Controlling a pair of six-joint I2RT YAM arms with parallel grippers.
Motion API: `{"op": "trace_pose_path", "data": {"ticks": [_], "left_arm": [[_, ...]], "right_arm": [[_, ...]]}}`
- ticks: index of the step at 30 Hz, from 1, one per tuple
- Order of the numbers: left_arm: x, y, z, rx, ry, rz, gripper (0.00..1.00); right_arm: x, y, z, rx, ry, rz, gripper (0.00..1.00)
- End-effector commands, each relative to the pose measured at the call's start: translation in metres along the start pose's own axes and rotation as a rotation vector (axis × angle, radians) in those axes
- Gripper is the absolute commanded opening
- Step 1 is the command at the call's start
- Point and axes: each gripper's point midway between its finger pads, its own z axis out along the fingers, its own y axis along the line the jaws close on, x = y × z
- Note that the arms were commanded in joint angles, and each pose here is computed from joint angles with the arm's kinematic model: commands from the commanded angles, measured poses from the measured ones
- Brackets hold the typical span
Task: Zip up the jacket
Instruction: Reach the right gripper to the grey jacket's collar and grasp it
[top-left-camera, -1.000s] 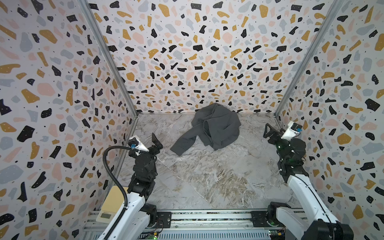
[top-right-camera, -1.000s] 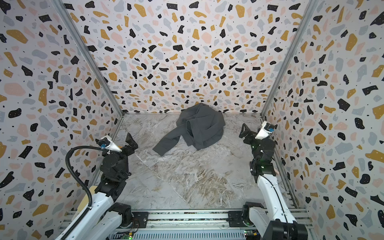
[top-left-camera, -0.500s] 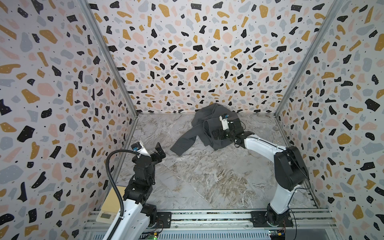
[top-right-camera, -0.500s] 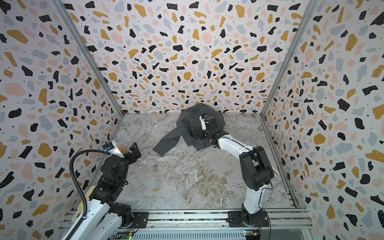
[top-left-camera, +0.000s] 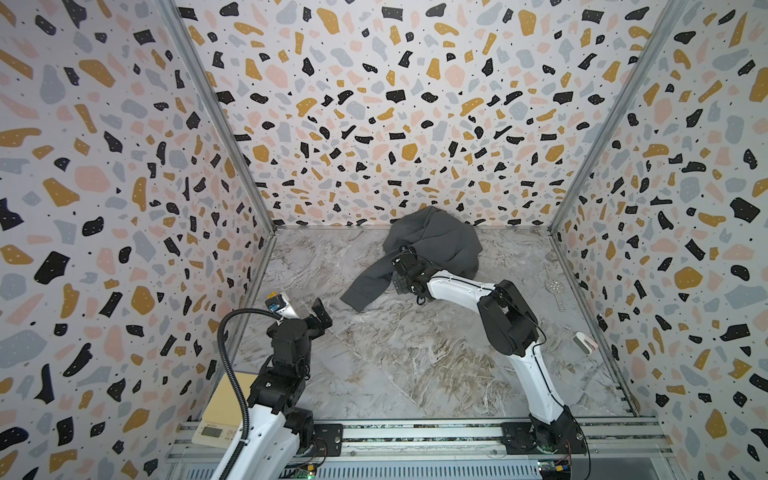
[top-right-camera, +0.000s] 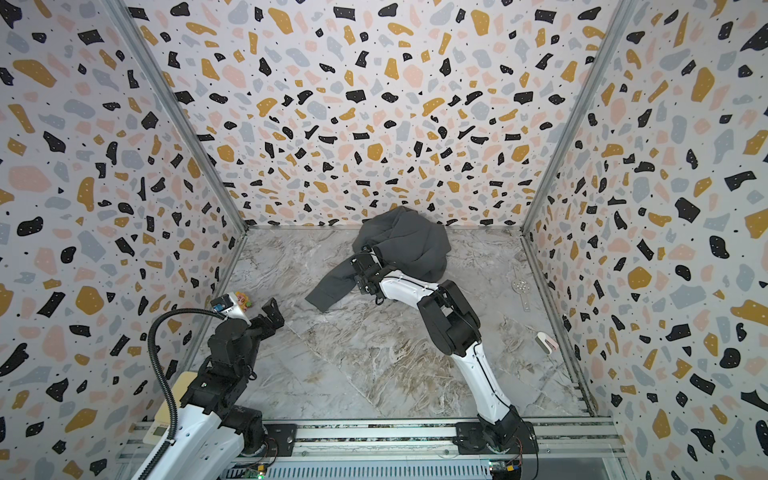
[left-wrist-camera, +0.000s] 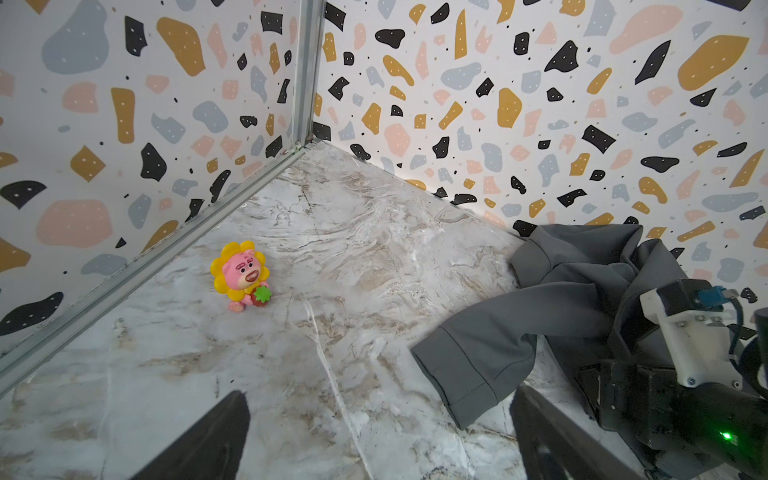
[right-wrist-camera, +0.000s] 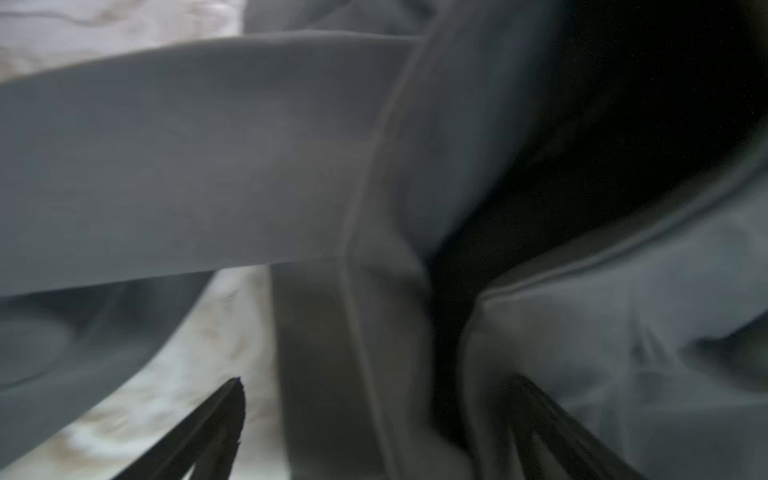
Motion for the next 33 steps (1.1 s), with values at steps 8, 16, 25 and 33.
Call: {"op": "trace_pose_path", "data": {"ticks": [8, 16, 25, 33], "left_arm": [[0.011, -0.004, 0.003, 0.031, 0.023, -0.021, 1.0], [0.002, -0.017, -0.002, 0.098, 0.013, -0.038, 1.0], [-0.032, -0.024, -0.027, 0.168, -0.109, -0.098, 0.99], [-0.083, -0.036, -0.067, 0.246, -0.232, -0.081, 1.0]], "right_arm": [[-0.023, -0.051, -0.019, 0.194, -0.042, 0.021, 0.25], [-0.087, -0.08, -0.123, 0.208, -0.215, -0.079, 0.0], [-0.168, -0.135, -0.371, 0.166, -0.674, -0.015, 0.0], [-0.166, -0.204, -0.58, 0.103, -1.057, 0.2, 0.0]]}}
